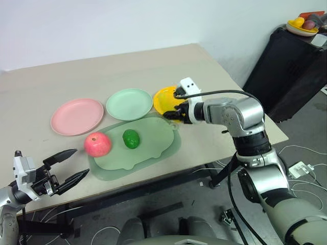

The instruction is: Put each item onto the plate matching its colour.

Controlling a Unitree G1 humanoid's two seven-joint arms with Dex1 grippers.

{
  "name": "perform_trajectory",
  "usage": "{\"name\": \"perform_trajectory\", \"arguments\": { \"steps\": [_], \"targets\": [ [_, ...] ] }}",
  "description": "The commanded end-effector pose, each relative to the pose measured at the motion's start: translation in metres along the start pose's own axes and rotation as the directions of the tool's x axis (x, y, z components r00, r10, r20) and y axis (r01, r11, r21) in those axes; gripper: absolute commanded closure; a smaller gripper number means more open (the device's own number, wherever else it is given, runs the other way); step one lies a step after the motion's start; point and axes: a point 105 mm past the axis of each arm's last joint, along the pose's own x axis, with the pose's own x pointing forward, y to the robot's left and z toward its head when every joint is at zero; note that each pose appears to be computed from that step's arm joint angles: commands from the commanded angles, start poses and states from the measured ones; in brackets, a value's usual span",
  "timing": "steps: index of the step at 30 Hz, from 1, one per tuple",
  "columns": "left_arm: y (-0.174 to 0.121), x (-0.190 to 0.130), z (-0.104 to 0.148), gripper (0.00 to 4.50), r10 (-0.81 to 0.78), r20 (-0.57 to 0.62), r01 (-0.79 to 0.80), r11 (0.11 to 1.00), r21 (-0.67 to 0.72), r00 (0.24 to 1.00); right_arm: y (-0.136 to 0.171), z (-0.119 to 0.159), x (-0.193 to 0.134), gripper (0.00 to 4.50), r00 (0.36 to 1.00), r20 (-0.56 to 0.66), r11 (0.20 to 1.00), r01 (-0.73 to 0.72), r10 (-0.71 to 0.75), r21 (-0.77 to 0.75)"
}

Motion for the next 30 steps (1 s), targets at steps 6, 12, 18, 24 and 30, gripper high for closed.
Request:
{"name": "perform_trajectory", "arguments": {
  "steps": [6, 12, 18, 24, 30],
  "targets": [
    [0.001, 0.001, 0.005, 0.00, -0.008, 0.001, 0.008, 1.000, 0.027, 1.000, -0.034, 0.022, 0.030, 2.71, 0.990, 0.075, 0.992, 0.121, -0.118, -0.027],
    [0.000, 0.003, 0.006, 0.00, -0.011, 0.003, 0.011, 1.000, 0.028, 1.000, -0.033, 0.022, 0.047, 2.71, 0.986, 0.091, 0.989, 0.142, -0.138, -0.037],
    [-0.001, 0.002, 0.007, 0.00, -0.008, 0.003, 0.008, 0.999, 0.032, 1.000, -0.034, 0.018, 0.055, 2.71, 0.979, 0.103, 0.981, 0.186, -0.179, -0.064],
    [-0.003, -0.001, 0.008, 0.00, 0.002, 0.001, -0.002, 0.999, 0.034, 1.000, -0.038, 0.002, 0.062, 0.63, 0.970, 0.083, 0.969, 0.236, -0.230, -0.073],
    [-0.003, -0.003, 0.007, 0.00, 0.010, 0.001, -0.010, 0.999, 0.035, 1.000, -0.034, 0.007, 0.062, 0.01, 0.973, 0.112, 0.979, 0.202, -0.201, -0.004]
  ]
}}
